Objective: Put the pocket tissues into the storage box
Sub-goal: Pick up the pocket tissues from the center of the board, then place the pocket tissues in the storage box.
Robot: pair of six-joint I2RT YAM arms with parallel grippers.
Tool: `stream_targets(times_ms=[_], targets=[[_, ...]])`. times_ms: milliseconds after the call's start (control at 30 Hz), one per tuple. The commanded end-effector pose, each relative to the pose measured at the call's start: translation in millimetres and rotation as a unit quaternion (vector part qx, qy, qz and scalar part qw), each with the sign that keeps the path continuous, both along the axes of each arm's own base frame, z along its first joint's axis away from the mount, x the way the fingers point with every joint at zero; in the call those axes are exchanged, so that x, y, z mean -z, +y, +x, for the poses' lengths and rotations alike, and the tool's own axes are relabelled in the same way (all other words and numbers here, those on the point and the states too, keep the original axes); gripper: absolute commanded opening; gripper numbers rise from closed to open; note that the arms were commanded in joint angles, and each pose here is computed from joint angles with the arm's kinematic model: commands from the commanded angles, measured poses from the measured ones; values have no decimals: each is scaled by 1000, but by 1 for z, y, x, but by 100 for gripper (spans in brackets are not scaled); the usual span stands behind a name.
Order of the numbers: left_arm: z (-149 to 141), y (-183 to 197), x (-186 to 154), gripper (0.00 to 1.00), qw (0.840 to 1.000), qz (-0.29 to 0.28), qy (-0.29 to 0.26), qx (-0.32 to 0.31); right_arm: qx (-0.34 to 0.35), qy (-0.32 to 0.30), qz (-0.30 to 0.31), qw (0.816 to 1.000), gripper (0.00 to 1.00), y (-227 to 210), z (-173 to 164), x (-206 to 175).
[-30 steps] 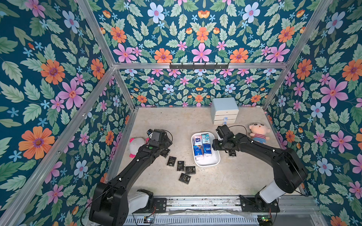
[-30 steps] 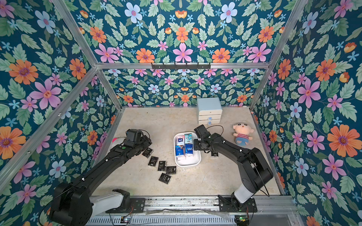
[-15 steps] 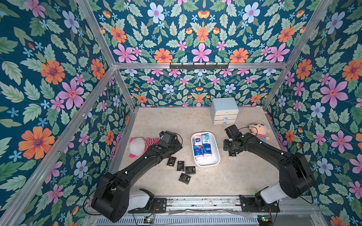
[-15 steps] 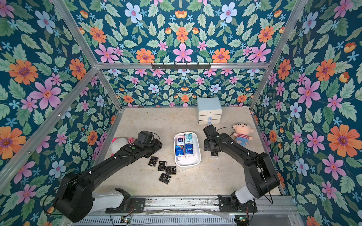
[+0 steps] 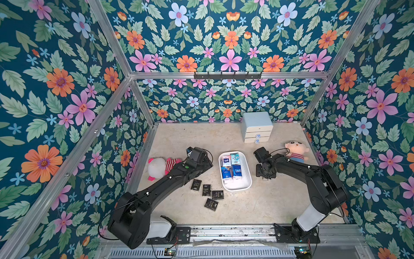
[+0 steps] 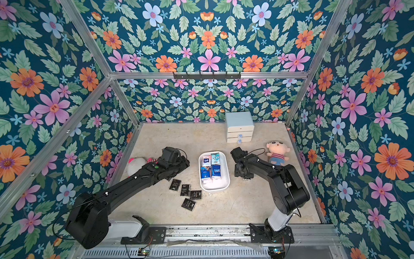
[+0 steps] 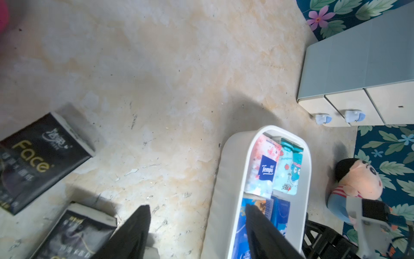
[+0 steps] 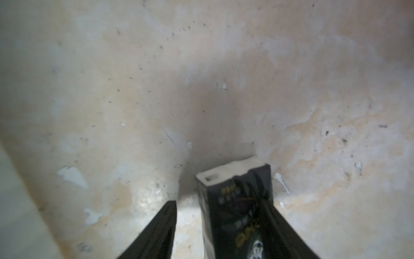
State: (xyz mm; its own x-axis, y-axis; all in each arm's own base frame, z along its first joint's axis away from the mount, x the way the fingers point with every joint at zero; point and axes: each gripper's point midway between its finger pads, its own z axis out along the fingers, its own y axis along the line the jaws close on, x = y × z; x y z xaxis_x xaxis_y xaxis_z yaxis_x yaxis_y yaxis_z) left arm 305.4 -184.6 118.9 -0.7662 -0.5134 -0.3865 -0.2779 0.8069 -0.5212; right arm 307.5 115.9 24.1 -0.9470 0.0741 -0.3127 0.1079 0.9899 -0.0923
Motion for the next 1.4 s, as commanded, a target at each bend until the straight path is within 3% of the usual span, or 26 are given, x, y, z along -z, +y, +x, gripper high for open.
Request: stream_targets(times_ms=[0, 167, 333, 533, 700, 800, 1000, 1200, 1367], targets=[[-6, 7, 4, 73, 1000, 1, 2, -18, 7, 1, -12, 1000, 57, -6, -2, 3], [-8, 9, 5, 73, 1000, 6, 2, -17, 14, -18, -10, 1000, 36, -8, 0, -8], [3, 0, -1, 73, 1000, 11, -2, -5, 12, -56, 19, 998, 28, -1, 8, -41], [7, -10, 4, 73, 1000, -14, 1, -2, -18, -99, 118, 988, 28, 34, 21, -85], [-8, 0, 13, 73, 1000, -18, 10, -10, -67, -122, 242, 960, 29, 82, 30, -118], [-19, 10, 14, 73, 1000, -15, 9, -19, -90, -121, 277, 949, 28, 103, 33, -124], [-34, 26, 14, 73, 999, -13, 4, -35, -119, -101, 273, 949, 28, 128, 42, -115], [-40, 36, 10, 73, 999, -4, -1, -44, -102, -77, 250, 960, 28, 129, 51, -86], [-45, 42, 10, 73, 999, -4, -7, -52, -107, -68, 256, 958, 31, 136, 56, -75]])
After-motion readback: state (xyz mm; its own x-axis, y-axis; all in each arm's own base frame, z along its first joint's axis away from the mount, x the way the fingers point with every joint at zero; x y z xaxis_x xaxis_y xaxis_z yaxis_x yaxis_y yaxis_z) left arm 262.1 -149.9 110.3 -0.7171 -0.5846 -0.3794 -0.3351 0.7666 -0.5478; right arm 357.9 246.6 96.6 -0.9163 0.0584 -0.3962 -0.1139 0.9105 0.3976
